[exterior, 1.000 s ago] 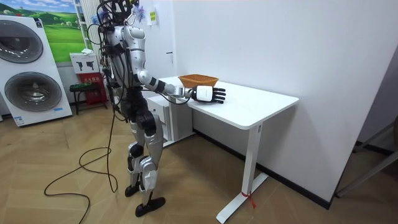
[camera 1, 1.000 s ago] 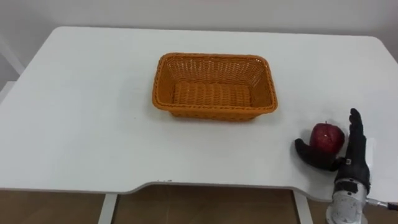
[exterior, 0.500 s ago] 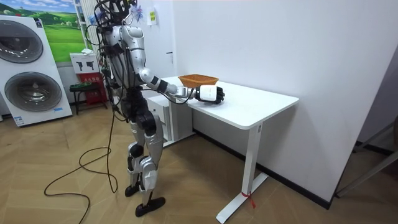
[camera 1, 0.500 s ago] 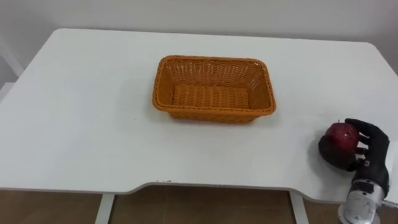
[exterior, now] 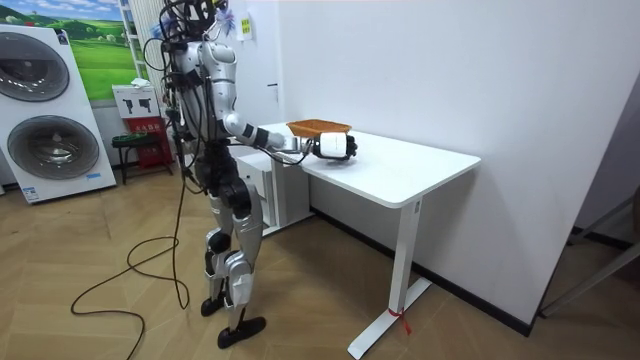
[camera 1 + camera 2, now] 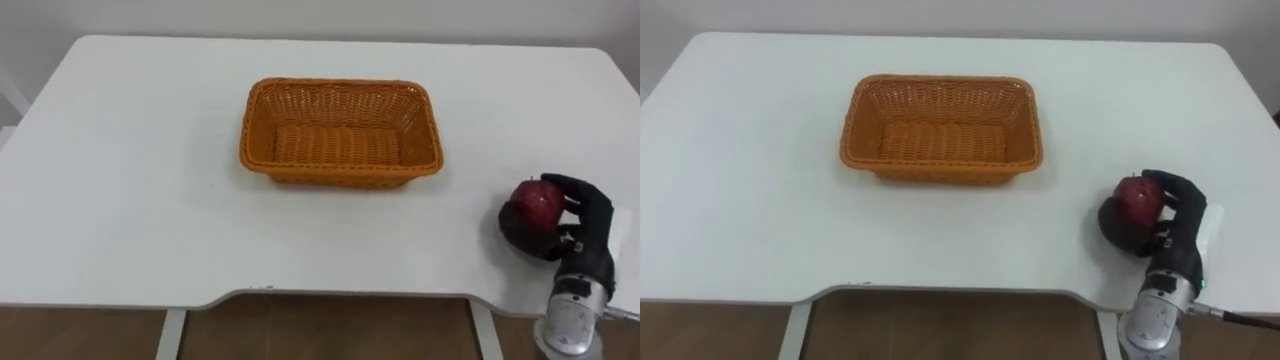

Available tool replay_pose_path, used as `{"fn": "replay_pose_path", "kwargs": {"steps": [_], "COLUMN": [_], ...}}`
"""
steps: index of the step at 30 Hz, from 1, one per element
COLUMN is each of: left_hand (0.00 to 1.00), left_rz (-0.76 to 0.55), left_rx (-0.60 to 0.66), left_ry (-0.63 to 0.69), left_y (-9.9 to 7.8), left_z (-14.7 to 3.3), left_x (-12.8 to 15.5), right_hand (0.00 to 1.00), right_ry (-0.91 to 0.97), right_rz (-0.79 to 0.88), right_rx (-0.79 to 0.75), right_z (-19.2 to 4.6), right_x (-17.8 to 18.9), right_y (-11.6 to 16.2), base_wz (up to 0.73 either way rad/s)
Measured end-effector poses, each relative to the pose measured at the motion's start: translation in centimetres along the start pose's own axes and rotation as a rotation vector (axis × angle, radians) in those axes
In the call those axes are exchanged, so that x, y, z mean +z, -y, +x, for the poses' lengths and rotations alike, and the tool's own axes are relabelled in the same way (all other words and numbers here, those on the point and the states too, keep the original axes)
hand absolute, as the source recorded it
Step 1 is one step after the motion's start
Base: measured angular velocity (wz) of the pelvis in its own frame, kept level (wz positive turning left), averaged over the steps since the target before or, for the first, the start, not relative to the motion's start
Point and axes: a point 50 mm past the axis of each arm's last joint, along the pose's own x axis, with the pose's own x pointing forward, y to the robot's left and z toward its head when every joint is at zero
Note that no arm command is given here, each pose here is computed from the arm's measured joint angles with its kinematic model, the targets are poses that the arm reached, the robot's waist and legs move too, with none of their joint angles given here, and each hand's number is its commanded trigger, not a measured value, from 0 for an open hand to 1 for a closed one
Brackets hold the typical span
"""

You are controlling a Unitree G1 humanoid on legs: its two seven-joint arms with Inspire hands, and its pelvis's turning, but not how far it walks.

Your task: Pick and place apple

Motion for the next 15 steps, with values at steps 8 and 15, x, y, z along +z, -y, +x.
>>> {"fn": "replay_pose_path", "kwargs": {"steps": [8, 15], "left_hand": [0.0, 0.0], "left_rz": [0.004, 0.002], "left_rx": [-0.009, -0.01], "left_ry": [0.013, 0.018], "left_y": [0.1, 0.1], "left_z": [-0.1, 0.0], "left_x": [0.0, 0.1], "right_hand": [1.0, 1.0], "right_ry": [0.196, 0.348], "right_rz": [0.11, 0.152], "right_rx": [-0.004, 0.024], "right_z": [0.2, 0.2], "right_x": [5.0, 8.5], "right_y": [0.0, 0.8], "base_wz": [0.0, 0.0]}}
